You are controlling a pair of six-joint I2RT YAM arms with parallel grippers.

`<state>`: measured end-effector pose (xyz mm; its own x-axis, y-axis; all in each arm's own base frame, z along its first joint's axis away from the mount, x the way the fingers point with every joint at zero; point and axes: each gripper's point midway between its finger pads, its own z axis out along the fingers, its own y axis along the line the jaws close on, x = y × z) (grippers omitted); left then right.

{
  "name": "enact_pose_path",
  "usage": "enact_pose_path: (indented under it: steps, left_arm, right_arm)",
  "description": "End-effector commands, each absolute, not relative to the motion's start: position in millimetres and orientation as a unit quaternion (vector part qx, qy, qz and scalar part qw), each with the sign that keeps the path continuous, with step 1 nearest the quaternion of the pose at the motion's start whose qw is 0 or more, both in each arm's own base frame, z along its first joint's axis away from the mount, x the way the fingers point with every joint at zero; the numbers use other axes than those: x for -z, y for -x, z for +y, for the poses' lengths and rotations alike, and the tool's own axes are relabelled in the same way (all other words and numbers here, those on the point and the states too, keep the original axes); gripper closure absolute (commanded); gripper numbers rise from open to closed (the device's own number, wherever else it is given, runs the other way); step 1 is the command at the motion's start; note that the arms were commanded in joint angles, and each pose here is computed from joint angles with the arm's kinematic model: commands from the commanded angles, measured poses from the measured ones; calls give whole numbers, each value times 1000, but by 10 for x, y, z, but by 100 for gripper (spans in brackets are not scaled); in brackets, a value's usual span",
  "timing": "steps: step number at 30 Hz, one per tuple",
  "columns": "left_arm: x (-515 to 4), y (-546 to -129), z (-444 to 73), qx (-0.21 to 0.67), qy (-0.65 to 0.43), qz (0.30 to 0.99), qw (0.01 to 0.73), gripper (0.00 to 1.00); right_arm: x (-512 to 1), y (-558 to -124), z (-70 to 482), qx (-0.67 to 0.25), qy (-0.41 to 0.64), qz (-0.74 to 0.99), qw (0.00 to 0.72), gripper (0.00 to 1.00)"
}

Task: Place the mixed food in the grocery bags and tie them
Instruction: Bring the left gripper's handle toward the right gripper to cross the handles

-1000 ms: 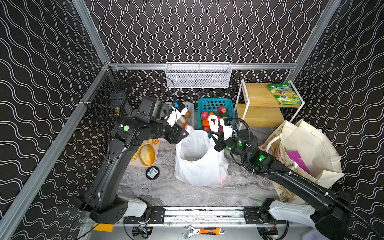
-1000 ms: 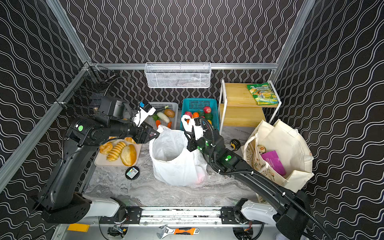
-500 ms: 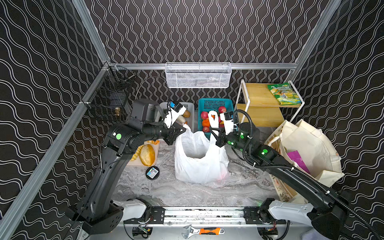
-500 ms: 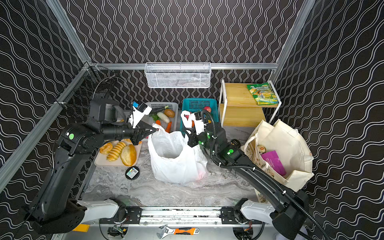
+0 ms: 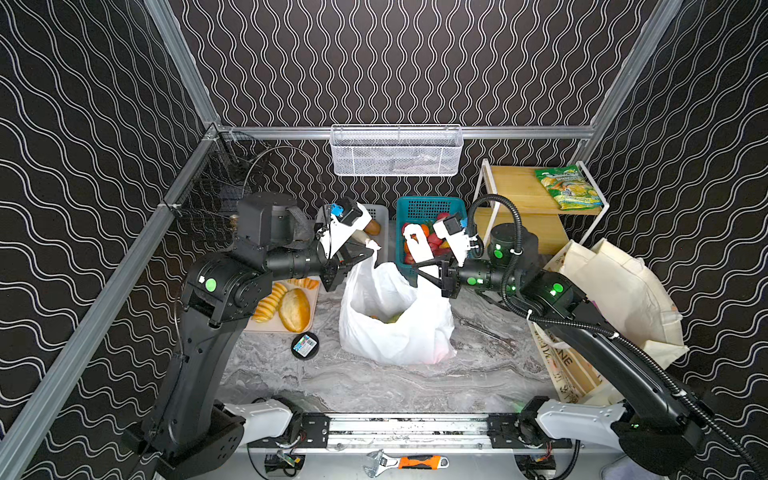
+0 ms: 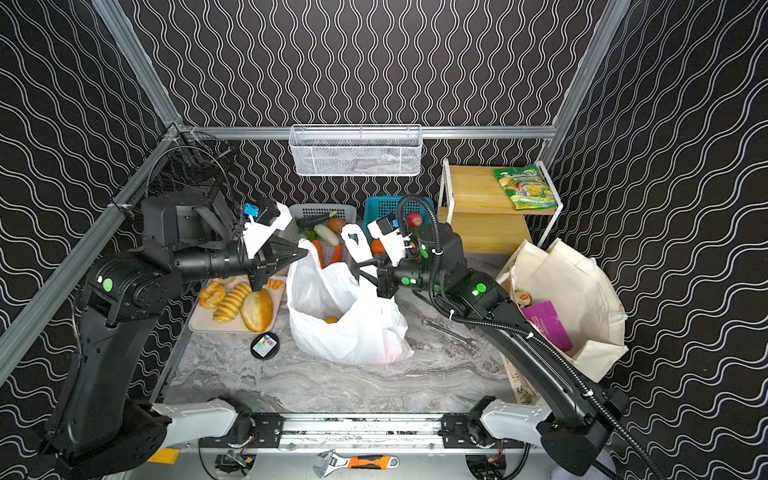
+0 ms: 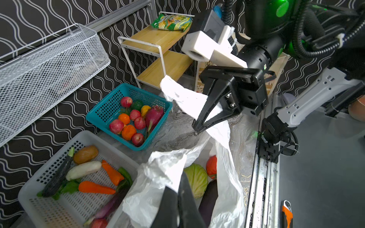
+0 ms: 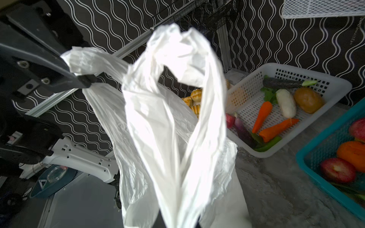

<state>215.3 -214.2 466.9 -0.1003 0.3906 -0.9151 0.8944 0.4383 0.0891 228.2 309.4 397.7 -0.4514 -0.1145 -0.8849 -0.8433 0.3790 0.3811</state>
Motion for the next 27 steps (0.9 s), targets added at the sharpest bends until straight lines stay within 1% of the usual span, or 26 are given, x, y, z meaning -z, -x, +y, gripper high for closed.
enact_pose_path:
  steps: [1,6,11,14,18,22,27]
  left_arm:
    - [-4641,-2043,-2264,285,-509,659,475,100]
    - [-4463,-1990,-2478,322,-542,639,440,100]
    - [-4168,-1898,-2748,325,-593,625,390,100]
    - [-4079,-1897,-2875,327,-611,614,378,100]
    - [-4109,-1950,-2991,329,-617,595,396,100]
    - [-4133,-2043,-3053,326,-609,587,423,100]
    - [-4076,-2058,-3138,346,-605,582,419,100]
  right_arm:
    - [-3886,-2235,3142,-447,355,729,378,100]
    - [-3658,-2361,3267,-438,366,738,360,100]
    - [-3512,-2324,3370,-460,392,711,358,100]
    - [-3436,-2266,3393,-470,412,695,355,98]
    - [-3379,-2196,3364,-471,432,678,363,94]
    - [-3398,-2128,3289,-474,443,654,388,90]
    - [-3423,-2068,3196,-477,447,633,413,85]
